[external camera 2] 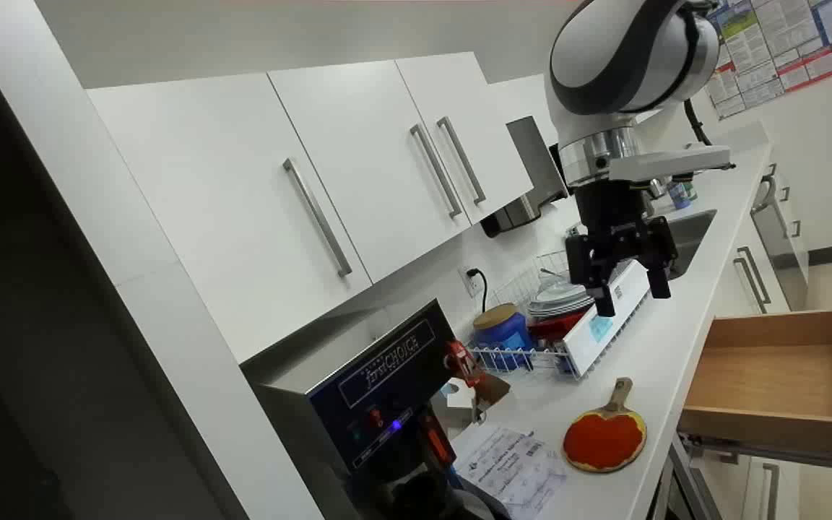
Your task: Close the top drawer
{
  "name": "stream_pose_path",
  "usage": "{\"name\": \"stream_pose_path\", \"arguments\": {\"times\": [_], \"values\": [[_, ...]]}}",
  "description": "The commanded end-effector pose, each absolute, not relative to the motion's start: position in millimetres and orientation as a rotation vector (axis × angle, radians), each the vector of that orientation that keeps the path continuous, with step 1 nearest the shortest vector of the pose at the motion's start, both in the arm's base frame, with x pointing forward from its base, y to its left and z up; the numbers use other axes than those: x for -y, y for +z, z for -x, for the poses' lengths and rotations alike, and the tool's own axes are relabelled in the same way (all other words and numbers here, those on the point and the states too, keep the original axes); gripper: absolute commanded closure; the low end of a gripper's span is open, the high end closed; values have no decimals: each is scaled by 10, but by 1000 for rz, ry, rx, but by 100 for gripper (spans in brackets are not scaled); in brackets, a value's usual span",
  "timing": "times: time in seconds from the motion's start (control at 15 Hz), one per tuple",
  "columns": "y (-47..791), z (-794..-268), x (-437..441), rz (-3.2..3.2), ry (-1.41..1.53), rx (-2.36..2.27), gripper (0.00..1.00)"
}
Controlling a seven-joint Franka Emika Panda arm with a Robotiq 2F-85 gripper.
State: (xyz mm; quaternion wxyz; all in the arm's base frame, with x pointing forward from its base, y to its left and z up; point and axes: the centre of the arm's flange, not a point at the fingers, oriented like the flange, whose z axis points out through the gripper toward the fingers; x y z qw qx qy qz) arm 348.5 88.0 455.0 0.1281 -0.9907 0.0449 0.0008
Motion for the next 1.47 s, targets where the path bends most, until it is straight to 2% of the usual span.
{"name": "stream_pose_path", "arguments": {"times": [0.0, 0.47, 0.93, 1.4], "values": [[4550, -3485, -880, 2882, 2, -131, 0], [4588, -3632, -664, 2865, -96, -189, 0], [4454, -3851, 801, 2731, -275, -429, 0], [3813, -3329, 2216, 2616, -296, -711, 0]]}}
